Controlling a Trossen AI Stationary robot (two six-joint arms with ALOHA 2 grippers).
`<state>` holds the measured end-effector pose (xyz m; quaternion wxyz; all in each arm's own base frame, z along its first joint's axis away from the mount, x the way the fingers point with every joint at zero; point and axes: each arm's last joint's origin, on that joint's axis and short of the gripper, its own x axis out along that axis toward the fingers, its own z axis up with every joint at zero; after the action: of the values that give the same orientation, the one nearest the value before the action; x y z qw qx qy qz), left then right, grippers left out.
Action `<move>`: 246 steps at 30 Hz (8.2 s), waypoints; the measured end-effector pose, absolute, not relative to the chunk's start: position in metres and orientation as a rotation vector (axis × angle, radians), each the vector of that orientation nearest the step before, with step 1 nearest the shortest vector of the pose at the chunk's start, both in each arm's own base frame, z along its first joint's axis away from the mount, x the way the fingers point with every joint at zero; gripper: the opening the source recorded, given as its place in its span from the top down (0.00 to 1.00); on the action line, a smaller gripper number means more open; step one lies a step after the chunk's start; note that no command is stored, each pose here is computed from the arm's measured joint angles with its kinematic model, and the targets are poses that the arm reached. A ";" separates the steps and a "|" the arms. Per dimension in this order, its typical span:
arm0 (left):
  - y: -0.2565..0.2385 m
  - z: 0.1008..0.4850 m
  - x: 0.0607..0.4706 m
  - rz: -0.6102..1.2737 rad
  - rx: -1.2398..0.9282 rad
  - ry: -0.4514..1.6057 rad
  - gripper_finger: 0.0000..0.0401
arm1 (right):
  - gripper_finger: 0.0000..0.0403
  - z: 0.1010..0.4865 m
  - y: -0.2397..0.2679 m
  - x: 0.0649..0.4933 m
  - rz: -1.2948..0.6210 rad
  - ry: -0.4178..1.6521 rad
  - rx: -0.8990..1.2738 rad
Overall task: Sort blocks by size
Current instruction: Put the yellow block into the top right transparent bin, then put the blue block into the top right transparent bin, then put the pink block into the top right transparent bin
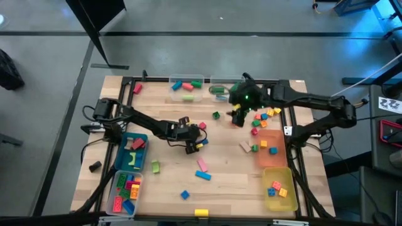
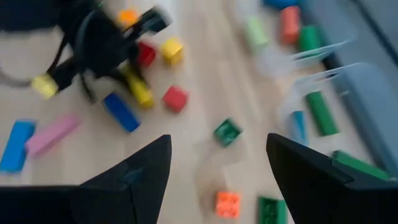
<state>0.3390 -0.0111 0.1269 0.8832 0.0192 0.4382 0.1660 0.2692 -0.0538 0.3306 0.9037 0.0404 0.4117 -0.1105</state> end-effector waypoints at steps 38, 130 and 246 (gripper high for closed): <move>0.147 0.222 0.394 0.555 -0.065 0.148 0.87 | 0.34 0.322 0.090 0.289 -0.065 0.730 0.067; -0.022 0.187 0.223 0.012 -0.245 0.520 0.66 | 0.73 0.188 -0.006 0.408 0.019 1.260 -0.216; -0.054 0.193 0.221 -0.130 -0.127 0.460 0.66 | 0.52 0.162 0.164 0.421 -0.543 1.004 0.342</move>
<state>0.2208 -0.0543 0.1928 0.9696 -0.0626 0.2277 -0.0644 0.4208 0.1642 0.1621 0.8277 0.1611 0.4728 -0.2556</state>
